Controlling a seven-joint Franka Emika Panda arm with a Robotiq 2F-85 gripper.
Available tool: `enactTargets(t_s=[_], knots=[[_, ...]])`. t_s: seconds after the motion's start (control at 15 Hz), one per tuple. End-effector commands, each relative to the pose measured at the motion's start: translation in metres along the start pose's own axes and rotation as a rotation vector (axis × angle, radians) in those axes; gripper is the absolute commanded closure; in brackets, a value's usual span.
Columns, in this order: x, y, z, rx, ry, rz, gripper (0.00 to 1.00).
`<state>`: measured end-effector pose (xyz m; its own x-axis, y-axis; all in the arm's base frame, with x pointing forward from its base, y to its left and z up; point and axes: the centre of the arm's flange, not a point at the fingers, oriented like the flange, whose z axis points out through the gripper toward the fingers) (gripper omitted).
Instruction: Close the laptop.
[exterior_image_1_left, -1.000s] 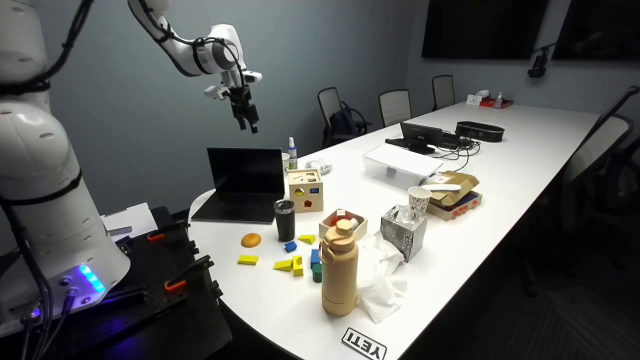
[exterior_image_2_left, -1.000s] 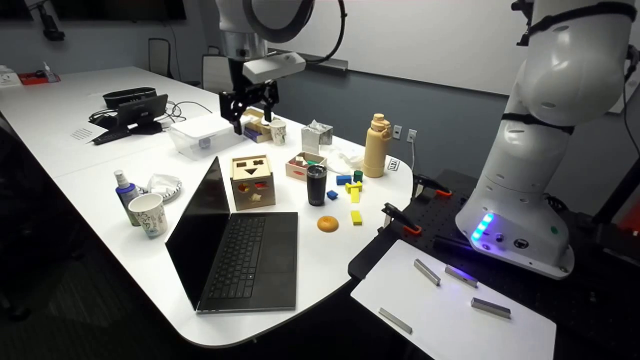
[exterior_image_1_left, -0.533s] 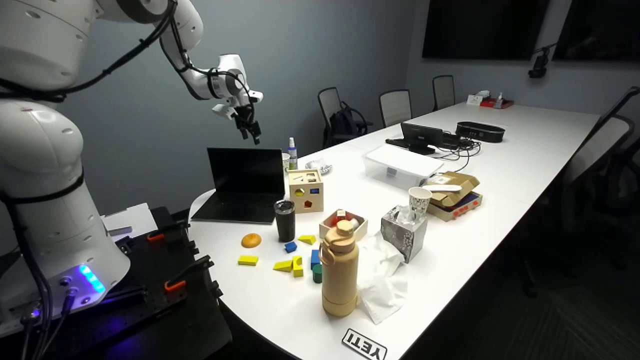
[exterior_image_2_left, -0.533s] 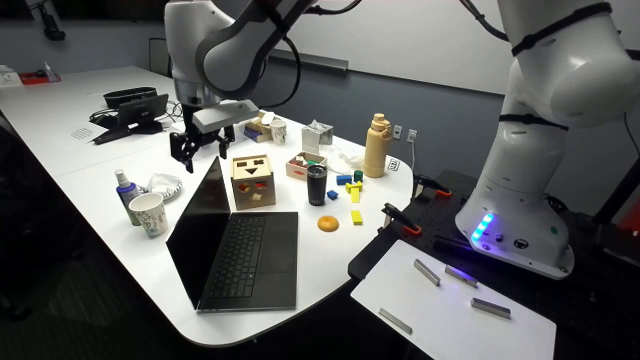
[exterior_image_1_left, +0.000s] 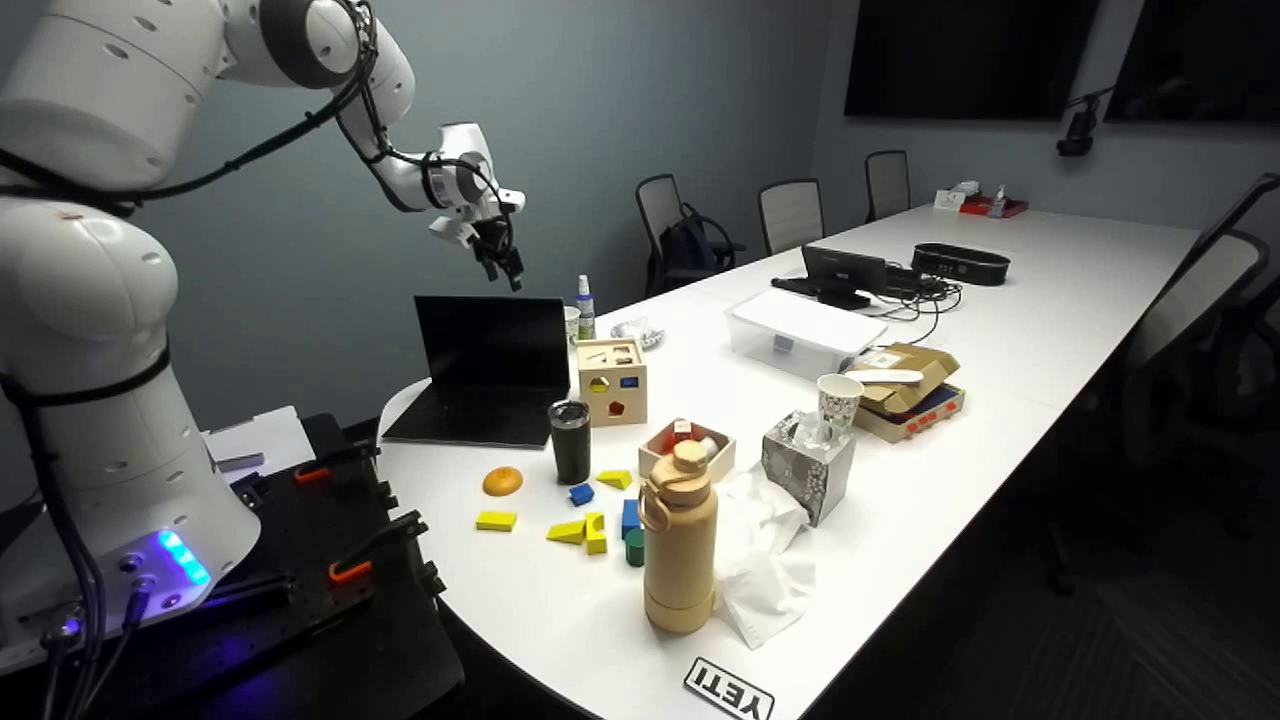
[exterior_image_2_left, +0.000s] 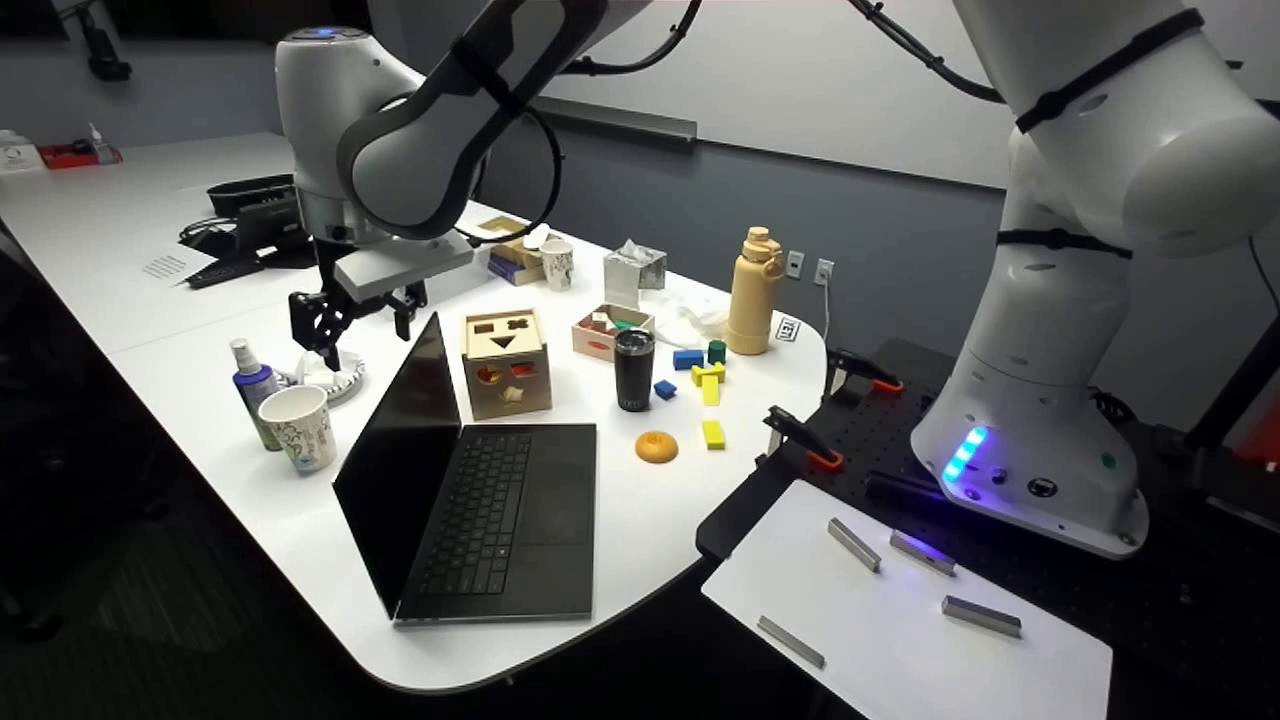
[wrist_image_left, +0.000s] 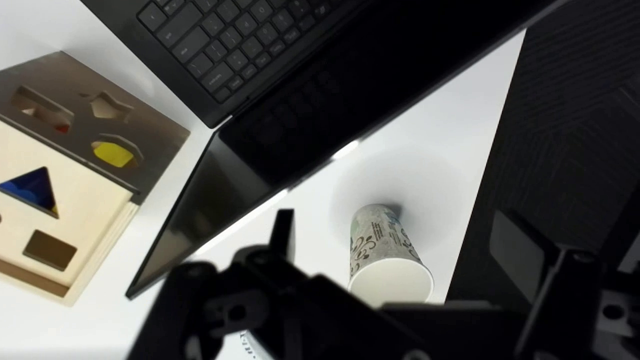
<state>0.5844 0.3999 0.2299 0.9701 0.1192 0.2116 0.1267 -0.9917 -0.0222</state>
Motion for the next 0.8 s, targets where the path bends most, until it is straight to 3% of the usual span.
enactTargets(t_s=[0.0, 0.4, 0.73], knots=[[0.007, -0.010, 0.015, 0.000, -0.002, 0.003, 0.00], [-0.004, -0.006, 0.041, -0.042, -0.074, 0.001, 0.00], [-0.018, 0.004, 0.048, -0.145, -0.218, -0.013, 0.00]])
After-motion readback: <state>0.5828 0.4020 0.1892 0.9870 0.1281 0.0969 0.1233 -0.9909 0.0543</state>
